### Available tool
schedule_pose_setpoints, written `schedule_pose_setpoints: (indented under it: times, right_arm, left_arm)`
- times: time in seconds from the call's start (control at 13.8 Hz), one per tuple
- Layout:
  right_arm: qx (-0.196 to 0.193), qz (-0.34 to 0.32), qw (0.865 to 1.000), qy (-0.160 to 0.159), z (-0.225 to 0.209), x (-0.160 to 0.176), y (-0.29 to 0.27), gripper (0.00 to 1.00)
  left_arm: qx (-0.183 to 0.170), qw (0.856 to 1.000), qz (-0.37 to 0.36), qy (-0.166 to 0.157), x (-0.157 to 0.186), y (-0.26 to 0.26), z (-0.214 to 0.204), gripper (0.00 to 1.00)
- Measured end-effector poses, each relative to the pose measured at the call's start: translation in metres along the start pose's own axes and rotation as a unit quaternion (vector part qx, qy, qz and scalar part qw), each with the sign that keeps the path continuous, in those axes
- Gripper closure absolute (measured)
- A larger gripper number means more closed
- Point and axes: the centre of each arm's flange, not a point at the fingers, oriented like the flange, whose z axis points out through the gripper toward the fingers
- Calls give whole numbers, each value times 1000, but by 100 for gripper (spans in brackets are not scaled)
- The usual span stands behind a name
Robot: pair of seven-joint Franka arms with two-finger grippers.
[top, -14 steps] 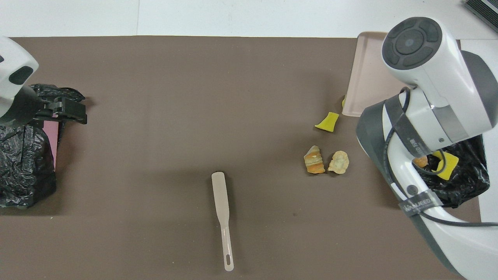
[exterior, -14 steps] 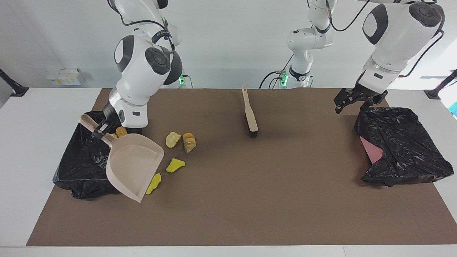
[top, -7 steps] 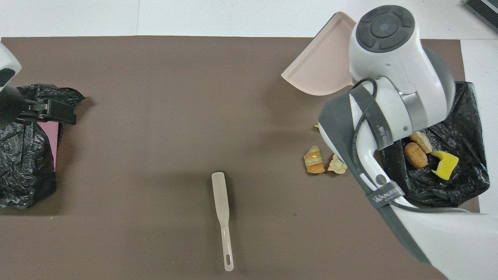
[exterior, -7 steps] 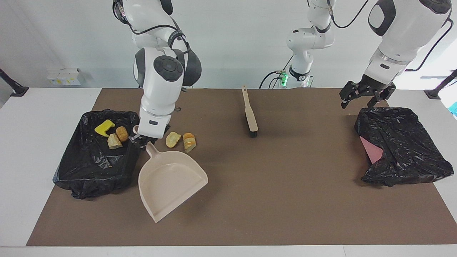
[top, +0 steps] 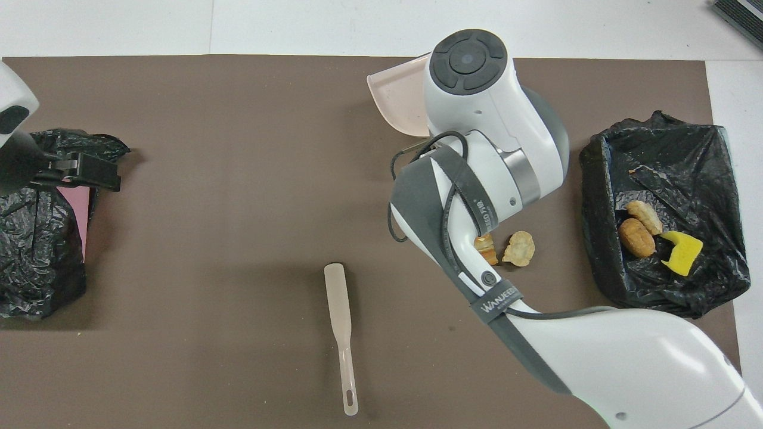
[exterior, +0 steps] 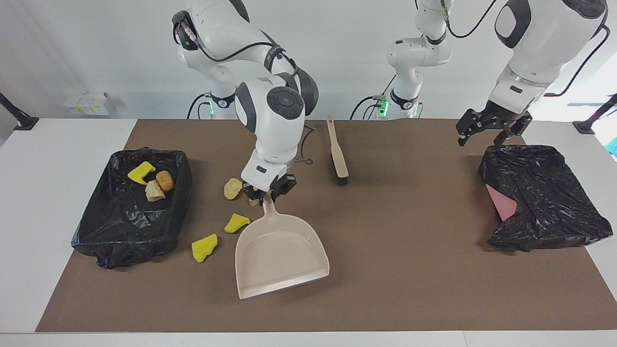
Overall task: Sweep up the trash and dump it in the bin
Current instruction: 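Bring the empty dustpan back to the table center with the right gripper, then set the dustpan down and open the right gripper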
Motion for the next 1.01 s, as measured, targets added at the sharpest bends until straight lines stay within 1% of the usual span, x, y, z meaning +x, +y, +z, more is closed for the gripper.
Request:
schedule_pose_setpoints:
  times: [0.14, 0.29, 0.36, 0.65, 0.87, 1.01]
  right_arm:
    - [34, 46, 998, -2, 11, 2, -46, 69]
    - [72, 75, 995, 2, 18, 0, -89, 69]
    - [81, 84, 993, 4, 20, -2, -105, 69]
    - [85, 90, 992, -7, 30, -17, -151, 69]
    - [85, 88, 992, -13, 52, -15, -162, 69]
    - [85, 90, 992, -17, 60, -13, -162, 69]
  left_arm:
    - [0, 1000, -1, 0, 0, -1, 0, 0]
    - [0, 1000, -2, 0, 0, -2, 0, 0]
    - [0, 1000, -2, 0, 0, -2, 0, 0]
    - [0, 1000, -6, 0, 0, -7, 0, 0]
    - [0, 1000, -6, 0, 0, -8, 0, 0]
    - [0, 1000, -7, 0, 0, -8, 0, 0]
